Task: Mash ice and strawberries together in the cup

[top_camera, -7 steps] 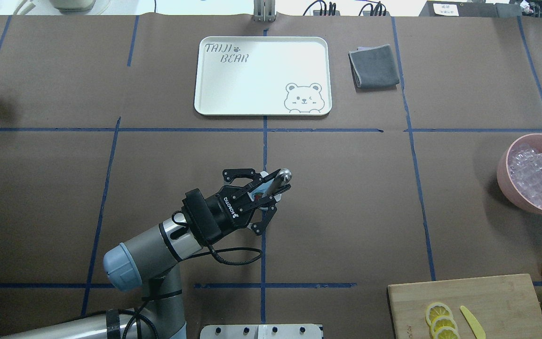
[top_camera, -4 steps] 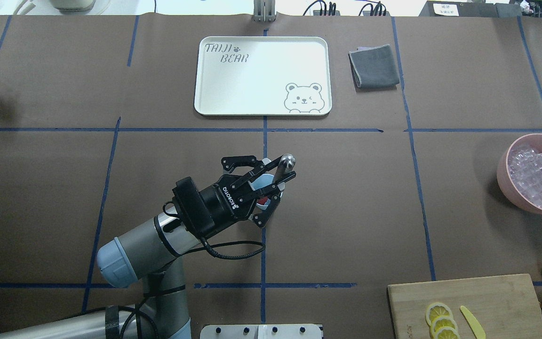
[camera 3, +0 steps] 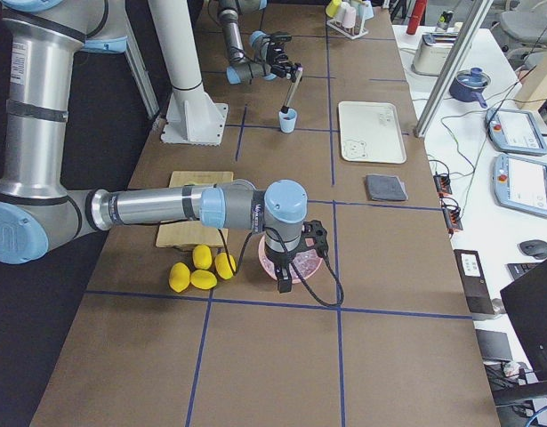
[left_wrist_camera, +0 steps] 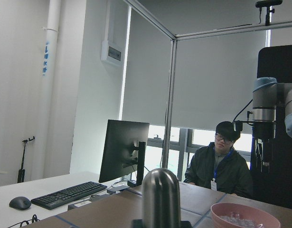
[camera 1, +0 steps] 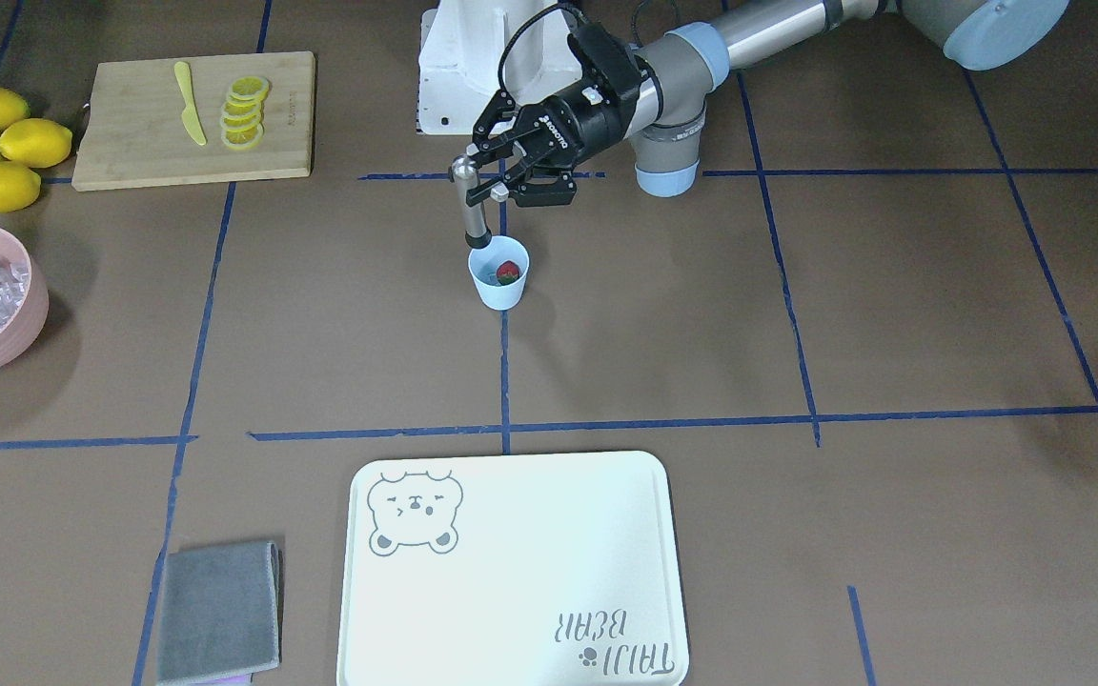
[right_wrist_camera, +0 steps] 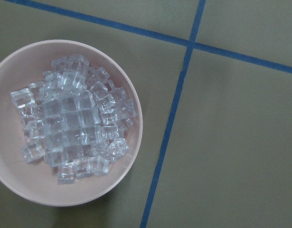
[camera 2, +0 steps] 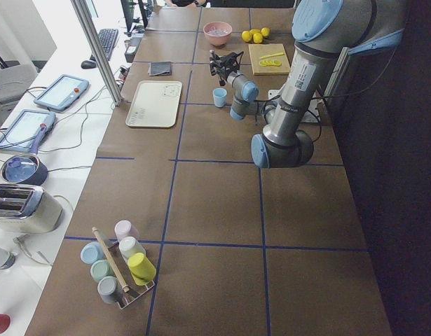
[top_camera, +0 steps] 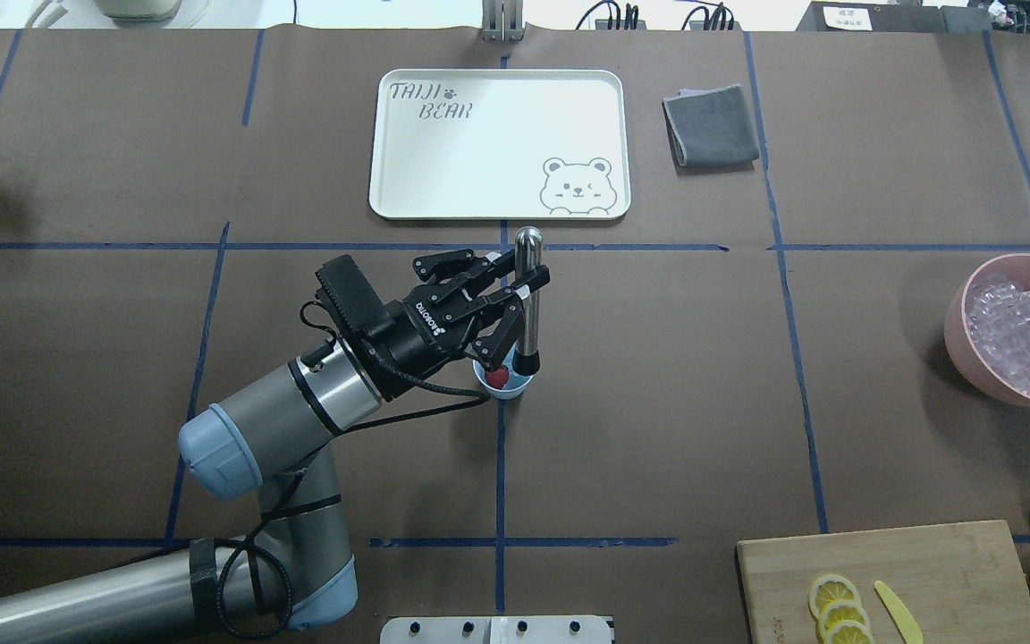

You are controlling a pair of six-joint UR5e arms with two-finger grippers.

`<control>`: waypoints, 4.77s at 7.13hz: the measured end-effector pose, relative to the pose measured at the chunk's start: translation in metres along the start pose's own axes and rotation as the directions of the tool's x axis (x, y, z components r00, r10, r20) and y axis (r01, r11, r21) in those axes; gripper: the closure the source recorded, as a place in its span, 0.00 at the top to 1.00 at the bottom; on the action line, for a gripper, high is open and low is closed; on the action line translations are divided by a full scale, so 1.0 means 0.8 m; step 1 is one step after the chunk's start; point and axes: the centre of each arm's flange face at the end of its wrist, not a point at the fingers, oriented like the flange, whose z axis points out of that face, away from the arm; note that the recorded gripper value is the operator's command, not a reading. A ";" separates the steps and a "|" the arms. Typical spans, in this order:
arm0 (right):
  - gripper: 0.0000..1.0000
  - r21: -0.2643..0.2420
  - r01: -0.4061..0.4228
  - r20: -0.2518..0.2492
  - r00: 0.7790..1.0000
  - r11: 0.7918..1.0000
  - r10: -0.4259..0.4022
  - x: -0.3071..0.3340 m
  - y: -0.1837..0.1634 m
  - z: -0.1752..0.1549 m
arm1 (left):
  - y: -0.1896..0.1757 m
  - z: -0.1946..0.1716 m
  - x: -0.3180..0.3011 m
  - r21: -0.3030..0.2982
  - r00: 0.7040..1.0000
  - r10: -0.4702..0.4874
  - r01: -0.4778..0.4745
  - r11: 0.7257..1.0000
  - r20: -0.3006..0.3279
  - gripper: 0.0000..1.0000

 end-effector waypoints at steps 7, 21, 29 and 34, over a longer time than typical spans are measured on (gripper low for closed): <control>1.00 0.004 -0.001 -0.001 1.000 1.000 0.001 -0.001 -0.003 -0.002 | -0.052 0.043 -0.106 -0.154 0.917 -0.254 0.312 0.938 0.309 0.00; 1.00 0.009 -0.007 -0.002 1.000 1.000 0.007 -0.004 -0.004 -0.005 | -0.138 -0.425 -0.502 -0.687 0.608 0.322 0.663 0.298 0.726 0.00; 1.00 0.010 -0.007 -0.002 1.000 1.000 0.007 -0.004 -0.003 -0.006 | -0.064 -0.537 -0.572 -0.608 0.558 0.246 0.688 0.396 0.792 1.00; 1.00 0.017 -0.003 -0.004 1.000 1.000 0.004 -0.008 -0.004 -0.010 | -0.123 -0.555 -0.579 -0.676 0.642 0.221 0.662 0.323 0.734 1.00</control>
